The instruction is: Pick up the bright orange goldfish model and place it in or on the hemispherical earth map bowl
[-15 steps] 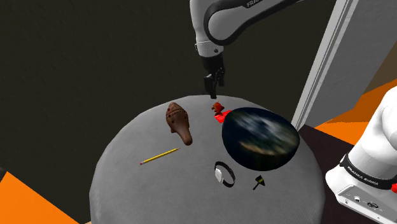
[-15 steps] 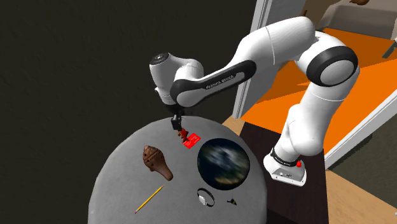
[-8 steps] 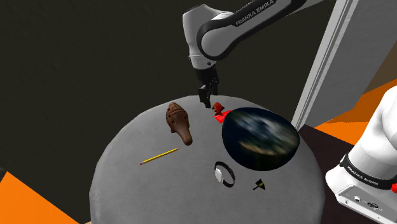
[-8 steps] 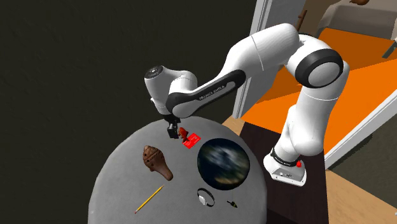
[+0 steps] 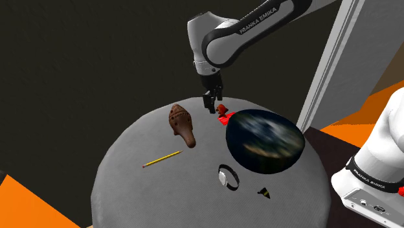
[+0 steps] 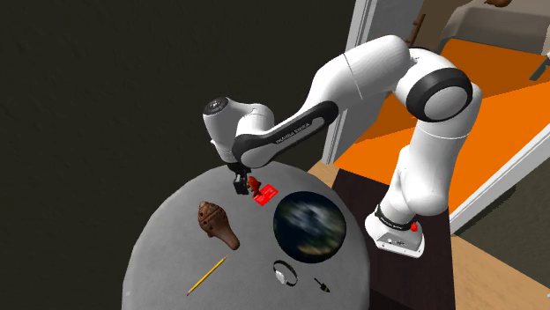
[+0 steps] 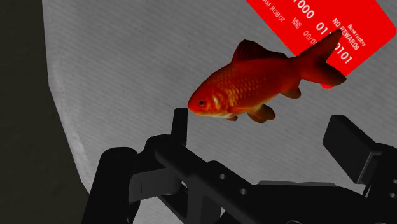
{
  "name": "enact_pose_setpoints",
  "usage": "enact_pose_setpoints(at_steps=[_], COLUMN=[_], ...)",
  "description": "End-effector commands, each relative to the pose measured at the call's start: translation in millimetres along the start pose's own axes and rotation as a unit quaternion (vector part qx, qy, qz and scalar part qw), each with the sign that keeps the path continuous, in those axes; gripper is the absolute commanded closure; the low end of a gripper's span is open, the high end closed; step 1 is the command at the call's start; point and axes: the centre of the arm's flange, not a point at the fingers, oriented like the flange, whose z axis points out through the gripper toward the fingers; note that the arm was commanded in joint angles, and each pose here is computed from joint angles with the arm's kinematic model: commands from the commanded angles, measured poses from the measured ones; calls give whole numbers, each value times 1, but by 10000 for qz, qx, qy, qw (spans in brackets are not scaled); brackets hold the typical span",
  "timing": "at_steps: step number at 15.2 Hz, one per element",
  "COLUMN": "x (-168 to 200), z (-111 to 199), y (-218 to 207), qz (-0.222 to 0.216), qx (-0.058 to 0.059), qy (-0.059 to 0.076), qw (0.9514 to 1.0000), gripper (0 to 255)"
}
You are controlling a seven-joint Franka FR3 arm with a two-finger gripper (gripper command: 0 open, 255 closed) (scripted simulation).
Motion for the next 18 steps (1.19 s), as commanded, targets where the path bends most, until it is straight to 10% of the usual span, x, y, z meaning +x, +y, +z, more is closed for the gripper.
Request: enact_pose_setpoints(at_steps=[1, 2, 3, 12, 13, 14, 15, 17, 18], x=[0, 0, 0, 1, 1, -21, -42, -80, -79], z=[0, 0, 0, -2, -2, -8, -12, -17, -12], y=[0, 0, 0, 1, 1, 0, -4, -24, -24], qz=[0, 0, 0, 5, 5, 932, 1851, 3523, 3523], qx=[0, 0, 0, -4, -4, 11, 25, 51, 51], qy=[0, 0, 0, 19, 19, 358, 694, 1304, 1305], qw=[10000, 10000, 10000, 10000, 10000, 9950, 9803, 9268, 9267], gripper=[0, 0, 255, 255, 0, 0, 0, 0, 0])
